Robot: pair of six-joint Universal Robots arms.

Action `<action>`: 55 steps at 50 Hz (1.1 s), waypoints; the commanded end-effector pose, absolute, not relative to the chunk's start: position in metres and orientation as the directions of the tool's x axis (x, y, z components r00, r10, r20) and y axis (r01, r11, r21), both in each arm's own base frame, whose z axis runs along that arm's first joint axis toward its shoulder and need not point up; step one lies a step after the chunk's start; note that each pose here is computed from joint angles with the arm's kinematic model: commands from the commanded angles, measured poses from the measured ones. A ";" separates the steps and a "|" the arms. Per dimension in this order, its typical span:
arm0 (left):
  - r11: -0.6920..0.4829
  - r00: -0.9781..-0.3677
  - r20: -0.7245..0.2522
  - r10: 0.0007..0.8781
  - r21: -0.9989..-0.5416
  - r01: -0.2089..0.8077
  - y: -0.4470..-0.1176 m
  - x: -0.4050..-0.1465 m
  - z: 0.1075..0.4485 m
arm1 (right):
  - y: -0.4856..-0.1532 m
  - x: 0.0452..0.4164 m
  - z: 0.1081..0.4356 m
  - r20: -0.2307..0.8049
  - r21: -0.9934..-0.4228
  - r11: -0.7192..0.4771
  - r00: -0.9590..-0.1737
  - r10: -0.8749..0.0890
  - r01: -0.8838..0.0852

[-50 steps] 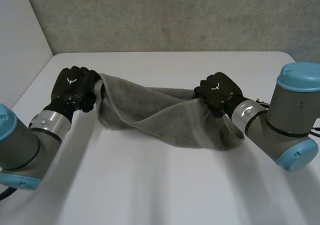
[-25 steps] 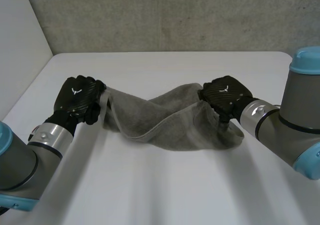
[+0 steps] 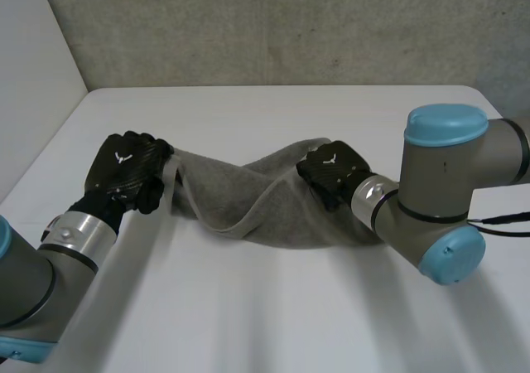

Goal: Fold the towel.

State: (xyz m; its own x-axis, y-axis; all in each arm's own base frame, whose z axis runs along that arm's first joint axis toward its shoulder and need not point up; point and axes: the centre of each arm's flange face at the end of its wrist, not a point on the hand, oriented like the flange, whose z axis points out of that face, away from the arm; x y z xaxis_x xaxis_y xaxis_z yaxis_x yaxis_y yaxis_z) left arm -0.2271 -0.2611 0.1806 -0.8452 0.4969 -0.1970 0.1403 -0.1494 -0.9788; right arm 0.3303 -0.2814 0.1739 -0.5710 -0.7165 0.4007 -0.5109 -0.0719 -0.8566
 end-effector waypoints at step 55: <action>0.080 -0.940 -0.028 0.340 -0.995 0.059 -0.338 -0.188 0.210 | -0.319 0.365 0.179 0.504 -0.796 -0.175 -0.475 -0.722 -0.579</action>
State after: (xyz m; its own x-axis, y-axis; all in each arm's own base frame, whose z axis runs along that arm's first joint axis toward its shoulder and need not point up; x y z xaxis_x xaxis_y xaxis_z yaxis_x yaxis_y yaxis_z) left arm -0.1763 -0.3201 0.2098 -0.9321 0.3486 -0.0985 0.1174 0.0335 -0.9925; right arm 0.3762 -0.3228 0.1642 -0.4648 -0.7249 0.5084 -0.5760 -0.1886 -0.7954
